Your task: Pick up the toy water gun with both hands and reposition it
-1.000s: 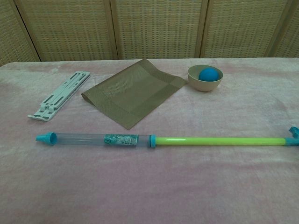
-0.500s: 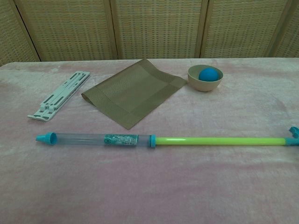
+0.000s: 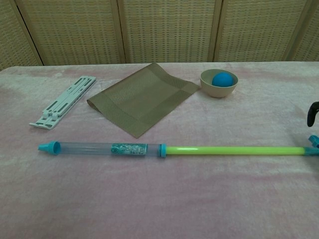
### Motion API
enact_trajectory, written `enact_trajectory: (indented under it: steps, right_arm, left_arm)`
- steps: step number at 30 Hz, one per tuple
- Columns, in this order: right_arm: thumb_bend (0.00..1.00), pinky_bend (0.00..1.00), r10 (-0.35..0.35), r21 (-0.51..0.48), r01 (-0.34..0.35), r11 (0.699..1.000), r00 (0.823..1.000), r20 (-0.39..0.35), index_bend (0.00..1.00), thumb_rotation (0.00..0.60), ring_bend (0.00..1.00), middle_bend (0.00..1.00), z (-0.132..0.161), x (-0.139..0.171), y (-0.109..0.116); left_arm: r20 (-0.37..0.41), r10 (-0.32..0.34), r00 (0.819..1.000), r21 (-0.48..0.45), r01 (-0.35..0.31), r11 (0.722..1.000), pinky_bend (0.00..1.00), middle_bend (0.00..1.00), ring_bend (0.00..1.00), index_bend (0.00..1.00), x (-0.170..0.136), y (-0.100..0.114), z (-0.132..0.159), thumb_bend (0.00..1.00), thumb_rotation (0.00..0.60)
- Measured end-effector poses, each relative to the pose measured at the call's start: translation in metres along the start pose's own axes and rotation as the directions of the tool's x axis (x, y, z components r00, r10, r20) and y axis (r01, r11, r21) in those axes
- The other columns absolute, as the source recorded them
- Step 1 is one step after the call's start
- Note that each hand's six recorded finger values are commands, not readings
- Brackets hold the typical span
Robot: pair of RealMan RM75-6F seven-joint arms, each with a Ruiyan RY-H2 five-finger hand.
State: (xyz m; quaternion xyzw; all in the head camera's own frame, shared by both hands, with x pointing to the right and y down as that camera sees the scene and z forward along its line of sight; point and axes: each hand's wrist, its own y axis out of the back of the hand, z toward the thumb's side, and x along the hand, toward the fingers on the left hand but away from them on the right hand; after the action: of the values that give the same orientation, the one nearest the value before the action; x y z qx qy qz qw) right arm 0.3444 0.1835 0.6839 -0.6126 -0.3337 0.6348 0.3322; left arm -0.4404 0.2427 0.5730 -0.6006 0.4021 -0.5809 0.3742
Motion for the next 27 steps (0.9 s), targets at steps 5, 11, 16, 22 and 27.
enact_trajectory:
  steps: [5, 11, 16, 22, 27]
  right_arm:
    - [0.41, 0.70, 0.026, 0.009, -0.027, 1.000, 0.999, 0.033, 0.47, 0.600, 1.00, 1.00, -0.009, -0.007, -0.009]
    - [0.42, 0.70, 0.053, -0.011, -0.053, 0.999, 0.997, 0.054, 0.47, 0.600, 1.00, 1.00, -0.015, -0.009, -0.021]
    - [0.42, 0.70, 0.066, -0.029, -0.065, 0.997, 0.996, 0.054, 0.48, 0.600, 1.00, 1.00, -0.015, -0.007, -0.029]
    - [0.42, 0.70, 0.082, -0.040, -0.080, 0.996, 0.995, 0.061, 0.50, 0.600, 1.00, 1.00, -0.014, -0.010, -0.040]
    - [0.45, 0.70, 0.086, -0.039, -0.084, 0.996, 0.995, 0.059, 0.53, 0.600, 1.00, 1.00, -0.010, -0.013, -0.046]
  left_arm:
    - [-0.004, -0.008, 1.000, 0.004, 0.008, 1.000, 0.00, 0.00, 0.00, 0.00, 0.002, -0.003, -0.001, 0.07, 0.600]
    - [-0.005, -0.012, 1.000, 0.012, 0.013, 1.000, 0.00, 0.00, 0.00, 0.00, 0.002, -0.005, 0.000, 0.07, 0.600]
    - [-0.006, -0.014, 1.000, 0.015, 0.014, 1.000, 0.00, 0.00, 0.00, 0.00, 0.003, -0.006, 0.001, 0.07, 0.600]
    - [-0.010, -0.015, 1.000, 0.012, 0.015, 1.000, 0.00, 0.00, 0.00, 0.00, 0.003, -0.006, -0.001, 0.07, 0.600]
    - [-0.009, -0.020, 1.000, 0.014, 0.020, 1.000, 0.00, 0.00, 0.00, 0.00, 0.003, -0.007, 0.000, 0.07, 0.600]
